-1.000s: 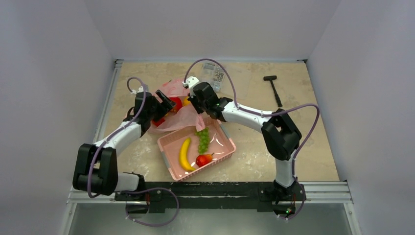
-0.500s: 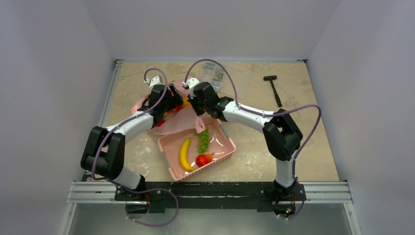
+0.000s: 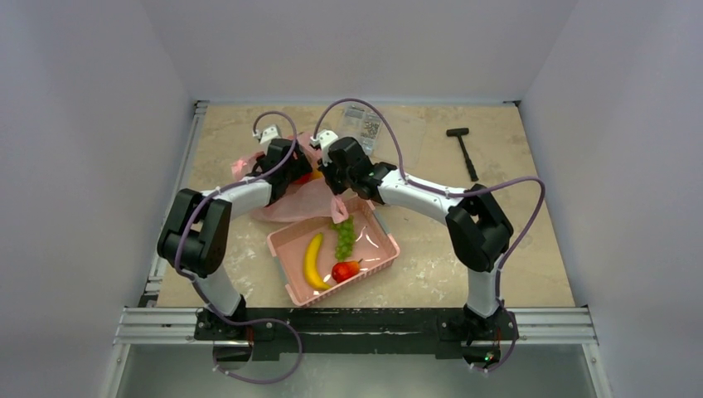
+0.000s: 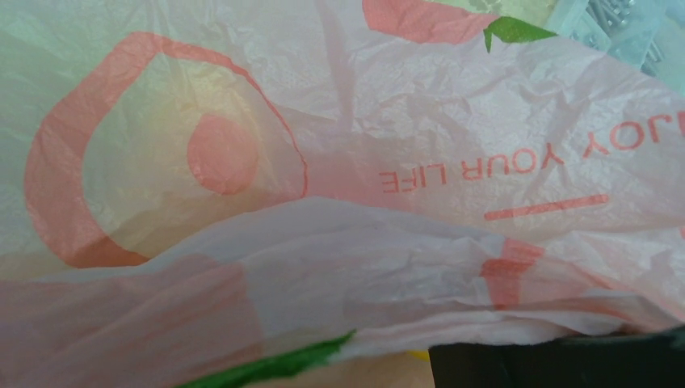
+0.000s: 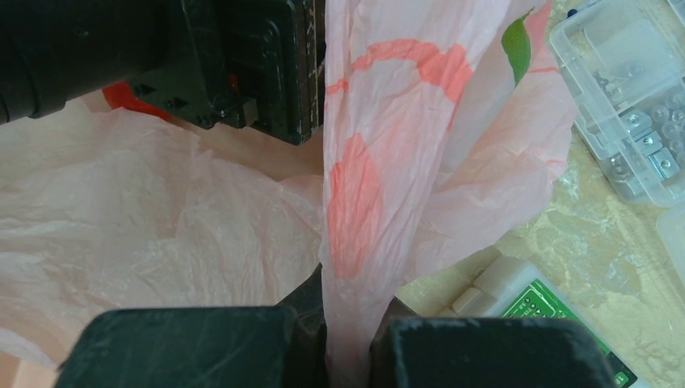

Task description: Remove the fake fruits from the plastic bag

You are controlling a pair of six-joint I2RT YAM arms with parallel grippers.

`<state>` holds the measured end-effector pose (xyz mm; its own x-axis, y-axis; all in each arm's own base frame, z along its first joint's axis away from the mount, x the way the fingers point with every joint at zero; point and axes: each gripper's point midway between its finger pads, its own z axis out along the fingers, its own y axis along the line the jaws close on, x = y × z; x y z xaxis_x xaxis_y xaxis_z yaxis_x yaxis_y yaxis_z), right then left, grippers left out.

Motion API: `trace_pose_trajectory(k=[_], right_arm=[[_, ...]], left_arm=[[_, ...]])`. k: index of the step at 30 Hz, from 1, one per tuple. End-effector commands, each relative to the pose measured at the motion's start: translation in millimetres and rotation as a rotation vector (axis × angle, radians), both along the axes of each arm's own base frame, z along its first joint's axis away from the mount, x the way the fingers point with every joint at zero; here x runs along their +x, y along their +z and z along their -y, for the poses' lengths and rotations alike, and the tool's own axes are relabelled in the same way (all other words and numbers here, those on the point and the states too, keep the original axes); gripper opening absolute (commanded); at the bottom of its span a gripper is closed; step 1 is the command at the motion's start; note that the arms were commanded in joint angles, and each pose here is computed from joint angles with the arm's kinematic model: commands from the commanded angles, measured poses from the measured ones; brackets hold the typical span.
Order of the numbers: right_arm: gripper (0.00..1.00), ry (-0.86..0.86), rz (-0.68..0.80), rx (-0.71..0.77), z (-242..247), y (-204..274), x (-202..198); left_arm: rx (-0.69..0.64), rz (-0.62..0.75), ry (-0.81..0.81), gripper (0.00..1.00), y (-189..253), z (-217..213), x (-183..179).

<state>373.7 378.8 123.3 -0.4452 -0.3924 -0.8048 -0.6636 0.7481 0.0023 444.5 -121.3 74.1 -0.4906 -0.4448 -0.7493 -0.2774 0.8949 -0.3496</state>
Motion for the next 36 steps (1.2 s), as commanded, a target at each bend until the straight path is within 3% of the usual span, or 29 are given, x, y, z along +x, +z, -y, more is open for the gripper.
trace_pose_trajectory(k=[1, 8, 16, 20, 26, 29, 36], right_arm=[[0.0, 0.013, 0.062, 0.11, -8.5, 54.0, 4.6], [0.0, 0.017, 0.057, 0.114, -6.9, 58.9, 1.1], [0.0, 0.005, 0.081, 0.089, -2.8, 63.7, 6.5], [0.0, 0.011, 0.087, 0.102, -2.7, 70.9, 8.4], [0.0, 0.016, 0.079, 0.115, -1.7, 73.9, 8.2], [0.0, 0.025, 0.07, 0.116, -1.8, 73.6, 6.2], [0.0, 0.029, 0.067, 0.122, 0.6, 78.7, 1.4]], left_arm=[[-0.049, 0.041, 0.061, 0.68, 15.9, -3.9, 19.4], [-0.098, 0.07, -0.007, 0.28, 29.0, 7.2, 21.7], [-0.136, 0.12, -0.096, 0.03, 81.5, 7.4, -19.5], [-0.143, 0.148, -0.125, 0.0, 105.5, 0.9, -47.1], [-0.175, 0.073, -0.165, 0.0, 104.3, -4.1, -103.5], [-0.255, 0.077, -0.217, 0.0, 110.5, 3.9, -132.6], [-0.584, -0.001, -0.465, 0.0, 118.8, 64.3, -198.6]])
